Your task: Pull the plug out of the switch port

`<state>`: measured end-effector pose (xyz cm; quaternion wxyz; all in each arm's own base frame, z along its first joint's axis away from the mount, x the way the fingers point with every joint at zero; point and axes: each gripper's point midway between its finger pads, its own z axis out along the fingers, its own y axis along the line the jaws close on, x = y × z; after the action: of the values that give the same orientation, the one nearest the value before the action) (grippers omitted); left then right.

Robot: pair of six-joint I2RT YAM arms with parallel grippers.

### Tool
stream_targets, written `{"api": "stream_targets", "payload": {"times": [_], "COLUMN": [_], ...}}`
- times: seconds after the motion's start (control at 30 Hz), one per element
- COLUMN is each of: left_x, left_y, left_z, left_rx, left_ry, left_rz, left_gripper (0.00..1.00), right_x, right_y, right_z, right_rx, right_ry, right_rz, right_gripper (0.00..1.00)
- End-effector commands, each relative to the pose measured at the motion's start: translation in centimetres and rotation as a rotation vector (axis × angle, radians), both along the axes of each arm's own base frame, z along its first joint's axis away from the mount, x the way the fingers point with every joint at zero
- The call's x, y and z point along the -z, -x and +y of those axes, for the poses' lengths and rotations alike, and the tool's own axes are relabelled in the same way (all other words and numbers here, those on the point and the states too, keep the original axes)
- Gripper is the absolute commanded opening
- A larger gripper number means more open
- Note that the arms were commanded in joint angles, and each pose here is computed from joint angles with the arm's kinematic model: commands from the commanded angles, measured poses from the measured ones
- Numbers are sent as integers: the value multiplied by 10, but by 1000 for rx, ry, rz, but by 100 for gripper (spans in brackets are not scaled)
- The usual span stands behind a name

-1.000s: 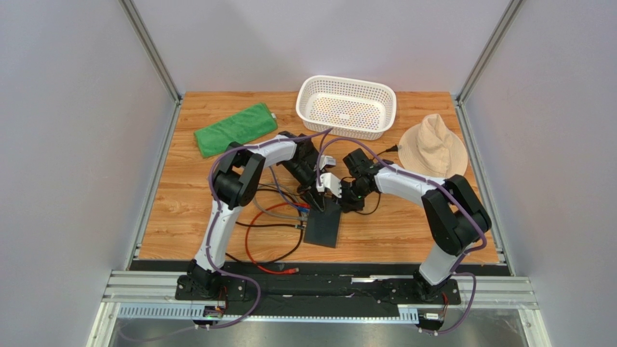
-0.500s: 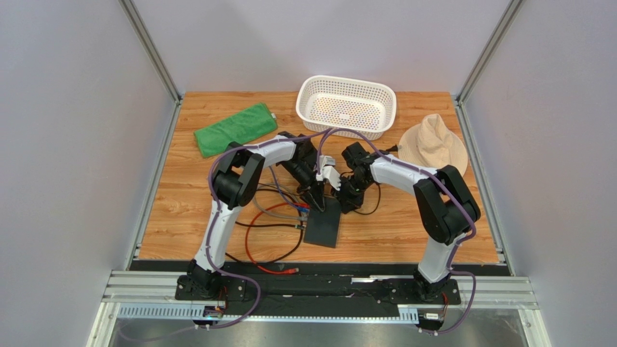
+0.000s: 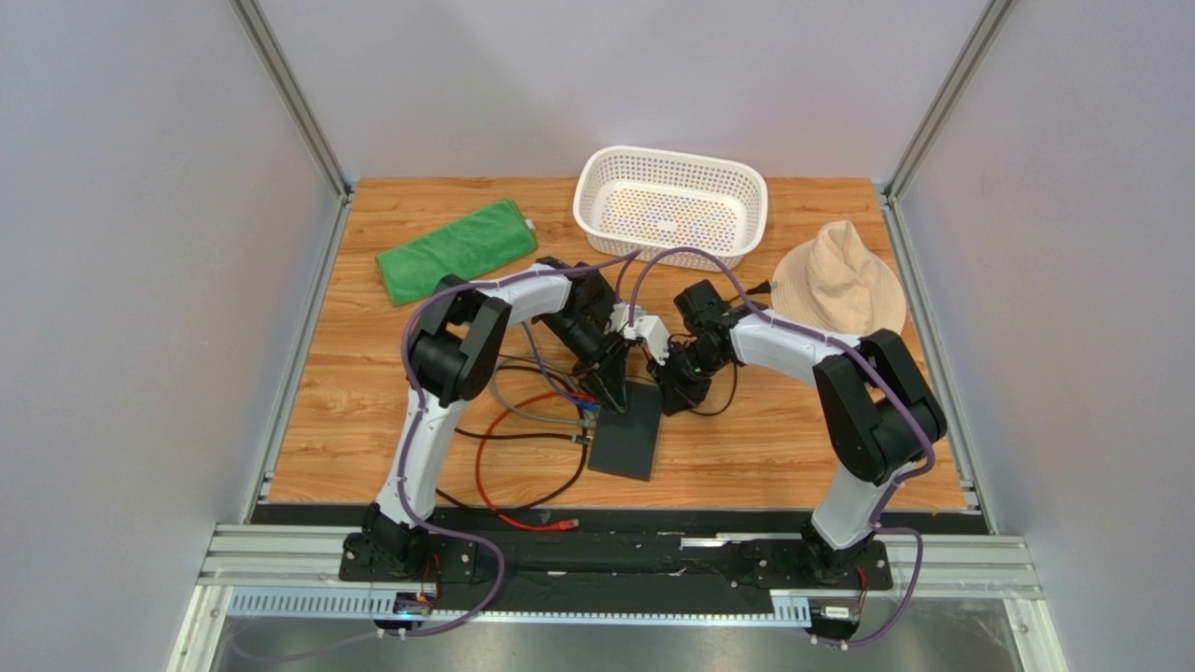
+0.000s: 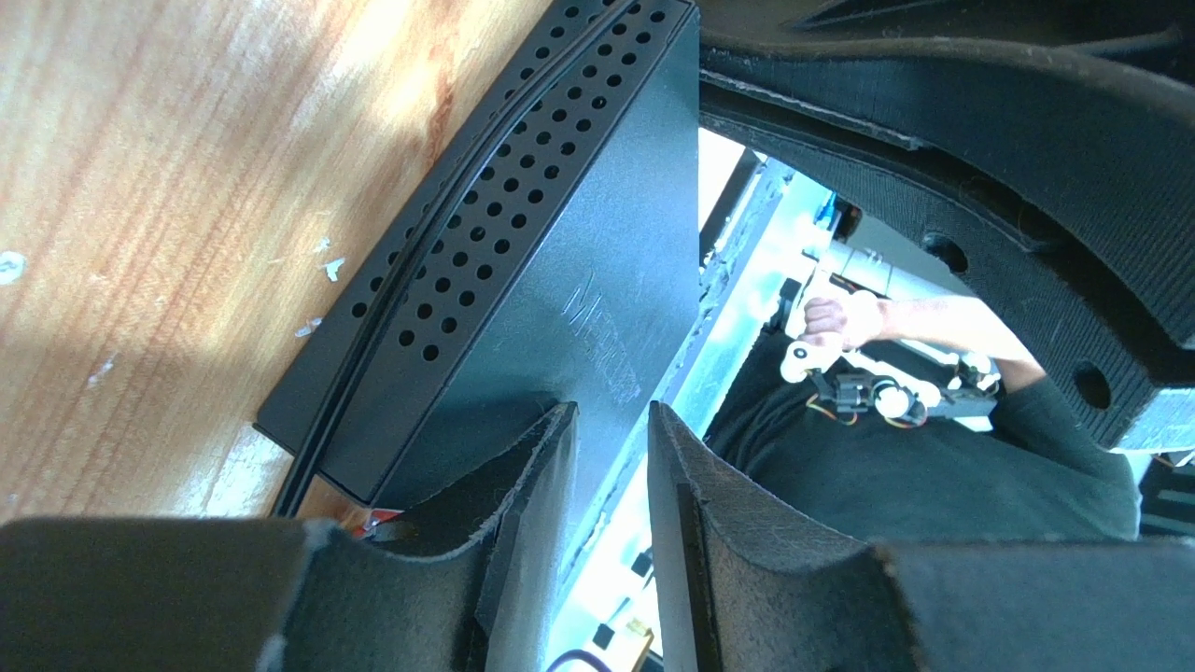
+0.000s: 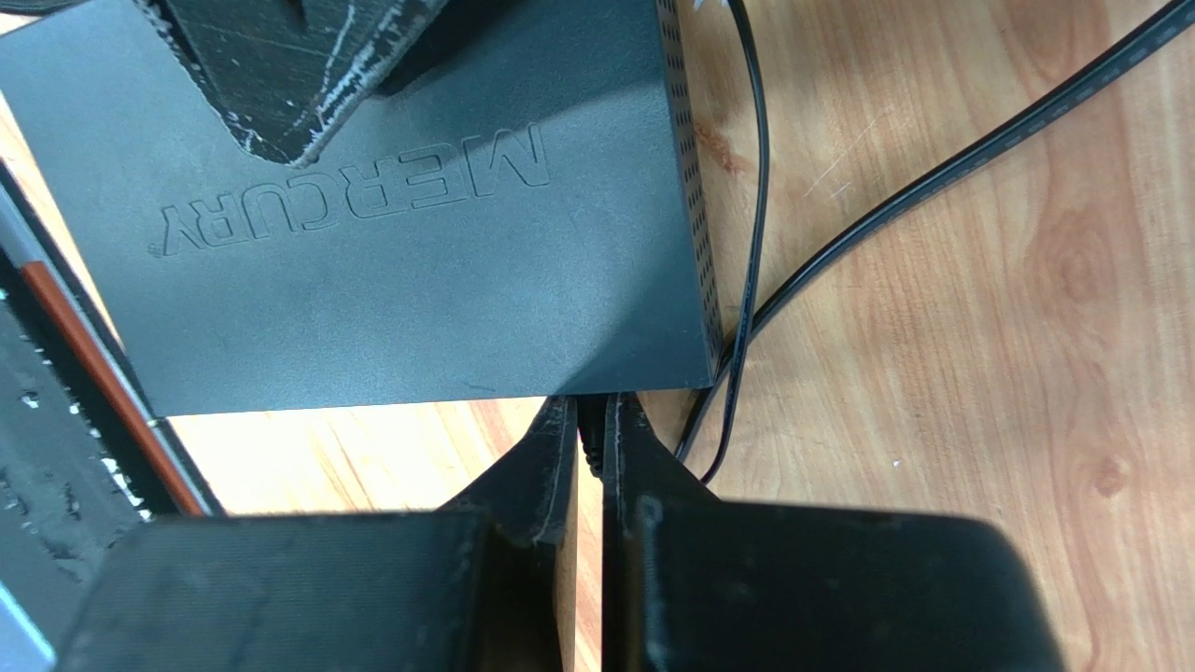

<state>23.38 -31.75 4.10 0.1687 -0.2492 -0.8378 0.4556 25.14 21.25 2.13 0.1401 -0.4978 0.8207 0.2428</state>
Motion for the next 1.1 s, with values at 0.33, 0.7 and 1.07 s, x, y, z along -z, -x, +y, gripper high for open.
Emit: {"api": "stream_targets", "payload": {"times": [0.33, 0.7, 1.07], "left_x": [78, 77, 55], "left_y": [-21, -22, -26], "left_z": [36, 36, 39], "left_rx": [97, 105, 145], "left_ry": [-210, -210, -206], "left_rz": [-239, -245, -319], "left_gripper": [40, 40, 42], "right_x": [-7, -8, -14], "right_y": [-22, -6, -55], "right_z": [-9, -9, -43], "right_rx": [27, 109, 252], "right_ry": [52, 19, 122], "right_rz": [-117, 43, -262], "right_gripper": [0, 0, 0]}}
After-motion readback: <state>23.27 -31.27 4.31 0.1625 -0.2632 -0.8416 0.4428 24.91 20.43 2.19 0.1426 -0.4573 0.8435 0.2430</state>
